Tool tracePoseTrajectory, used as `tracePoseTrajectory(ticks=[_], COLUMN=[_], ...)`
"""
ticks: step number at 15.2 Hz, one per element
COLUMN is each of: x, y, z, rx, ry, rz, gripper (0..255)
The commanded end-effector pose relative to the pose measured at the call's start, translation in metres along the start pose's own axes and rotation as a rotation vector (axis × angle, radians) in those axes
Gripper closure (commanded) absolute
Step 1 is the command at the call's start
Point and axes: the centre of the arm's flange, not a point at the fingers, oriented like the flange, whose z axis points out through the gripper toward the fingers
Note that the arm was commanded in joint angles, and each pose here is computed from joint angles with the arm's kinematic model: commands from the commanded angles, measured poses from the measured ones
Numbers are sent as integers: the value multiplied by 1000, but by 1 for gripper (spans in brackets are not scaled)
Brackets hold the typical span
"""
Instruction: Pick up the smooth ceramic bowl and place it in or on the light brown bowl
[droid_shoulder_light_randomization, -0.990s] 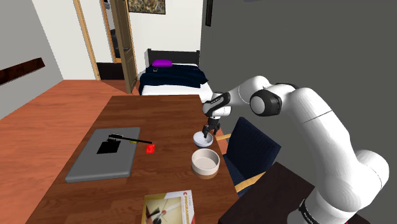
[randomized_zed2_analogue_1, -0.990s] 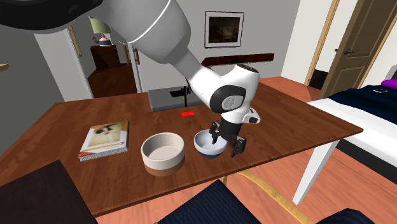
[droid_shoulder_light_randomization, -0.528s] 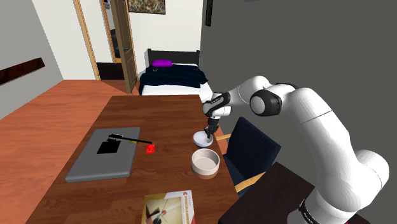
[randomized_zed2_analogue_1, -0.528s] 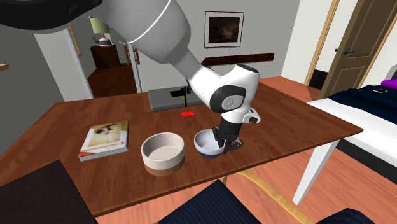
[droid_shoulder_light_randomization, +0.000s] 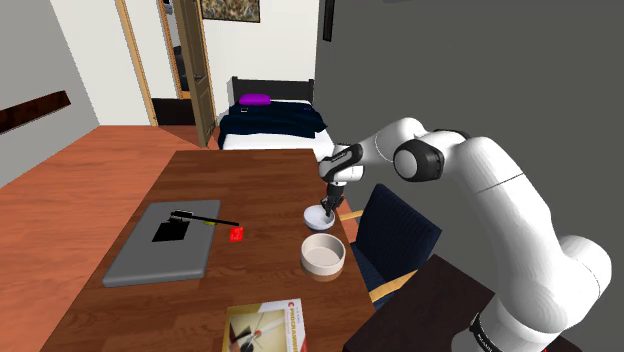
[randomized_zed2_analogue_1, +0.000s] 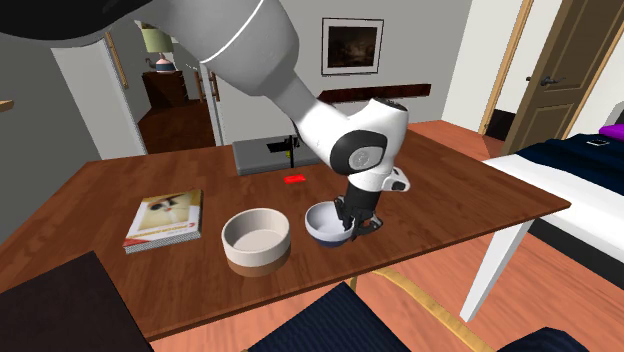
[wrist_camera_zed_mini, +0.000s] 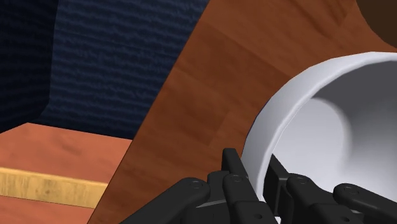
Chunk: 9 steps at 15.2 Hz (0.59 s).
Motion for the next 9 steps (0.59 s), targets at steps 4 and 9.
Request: tracePoseTrajectory(ticks=[4, 9], x=[-1, -2], y=[-4, -7], z=[-25, -51], rx=[0, 0], ry=[0, 0], rz=[0, 0], gripper=[255, 255])
